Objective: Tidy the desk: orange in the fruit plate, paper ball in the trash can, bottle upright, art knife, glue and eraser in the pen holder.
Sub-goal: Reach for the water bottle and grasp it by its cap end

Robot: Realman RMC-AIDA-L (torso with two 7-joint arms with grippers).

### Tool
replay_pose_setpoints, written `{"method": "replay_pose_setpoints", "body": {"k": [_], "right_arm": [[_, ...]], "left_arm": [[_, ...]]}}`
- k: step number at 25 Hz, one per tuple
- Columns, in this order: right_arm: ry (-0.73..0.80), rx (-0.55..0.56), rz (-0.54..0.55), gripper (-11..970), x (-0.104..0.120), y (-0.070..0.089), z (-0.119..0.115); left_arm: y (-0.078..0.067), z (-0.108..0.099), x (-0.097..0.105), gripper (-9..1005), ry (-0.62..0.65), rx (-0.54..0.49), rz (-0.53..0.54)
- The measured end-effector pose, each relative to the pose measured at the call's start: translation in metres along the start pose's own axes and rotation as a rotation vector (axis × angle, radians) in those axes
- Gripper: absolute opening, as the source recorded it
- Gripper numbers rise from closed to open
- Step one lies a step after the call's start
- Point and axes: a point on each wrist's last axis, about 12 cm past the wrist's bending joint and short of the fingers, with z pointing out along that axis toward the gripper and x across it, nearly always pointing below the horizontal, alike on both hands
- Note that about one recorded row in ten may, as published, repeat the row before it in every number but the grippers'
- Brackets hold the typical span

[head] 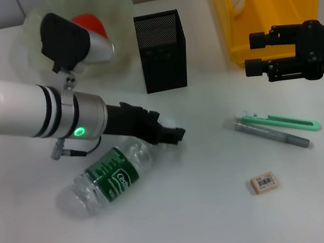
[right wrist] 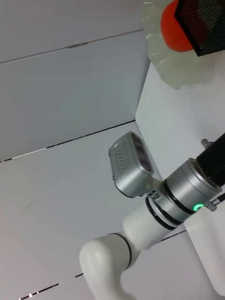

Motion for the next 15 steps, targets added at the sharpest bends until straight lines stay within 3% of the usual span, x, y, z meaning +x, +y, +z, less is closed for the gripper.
{"method": "replay_pose_setpoints", "body": {"k": [15], "right_arm": [[-0.003, 0.003, -0.007, 741, -0.0031, -0.0015, 0.0014]], "left_arm": [[-0.0065, 0.0095, 0.0023, 724, 0.046, -0.007, 0.059]]}}
